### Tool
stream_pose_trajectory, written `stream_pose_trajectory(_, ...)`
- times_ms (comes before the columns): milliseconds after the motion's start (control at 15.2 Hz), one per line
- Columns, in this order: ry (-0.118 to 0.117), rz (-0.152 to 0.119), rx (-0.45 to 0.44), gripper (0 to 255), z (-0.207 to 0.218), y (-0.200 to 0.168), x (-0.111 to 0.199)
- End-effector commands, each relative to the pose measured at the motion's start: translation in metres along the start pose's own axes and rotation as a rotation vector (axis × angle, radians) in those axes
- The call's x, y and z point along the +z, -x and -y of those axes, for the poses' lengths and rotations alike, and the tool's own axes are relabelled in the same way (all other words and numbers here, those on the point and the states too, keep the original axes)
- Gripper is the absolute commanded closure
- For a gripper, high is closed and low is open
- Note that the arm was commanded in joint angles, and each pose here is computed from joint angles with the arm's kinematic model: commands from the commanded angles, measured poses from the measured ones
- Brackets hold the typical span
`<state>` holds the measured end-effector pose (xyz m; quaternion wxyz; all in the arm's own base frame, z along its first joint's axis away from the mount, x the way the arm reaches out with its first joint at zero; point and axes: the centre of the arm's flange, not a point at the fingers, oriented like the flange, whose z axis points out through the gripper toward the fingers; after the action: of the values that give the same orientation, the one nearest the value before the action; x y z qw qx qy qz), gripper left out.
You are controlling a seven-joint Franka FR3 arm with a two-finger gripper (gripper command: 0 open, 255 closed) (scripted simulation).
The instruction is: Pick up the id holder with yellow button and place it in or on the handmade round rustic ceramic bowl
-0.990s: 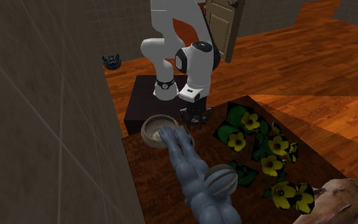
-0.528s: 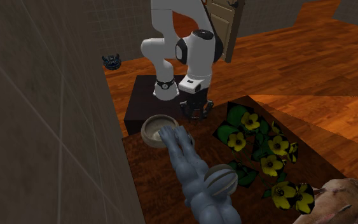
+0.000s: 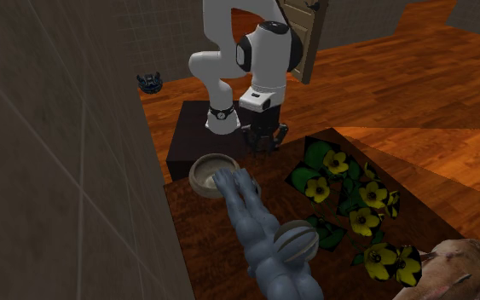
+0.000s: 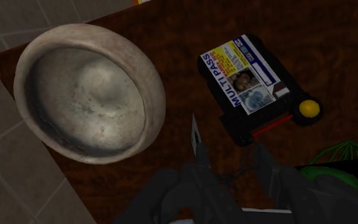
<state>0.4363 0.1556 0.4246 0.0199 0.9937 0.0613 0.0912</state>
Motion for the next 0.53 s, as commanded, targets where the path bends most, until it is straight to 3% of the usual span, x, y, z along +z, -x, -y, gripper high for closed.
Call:
stream_pose_trajectory(0, 0.0, 0.0, 0.0, 255, 0.0, -0.002, -0.012)
stream_pose_trajectory(462, 0.0, 0.0, 0.0, 255, -0.002, -0.008, -0.048)
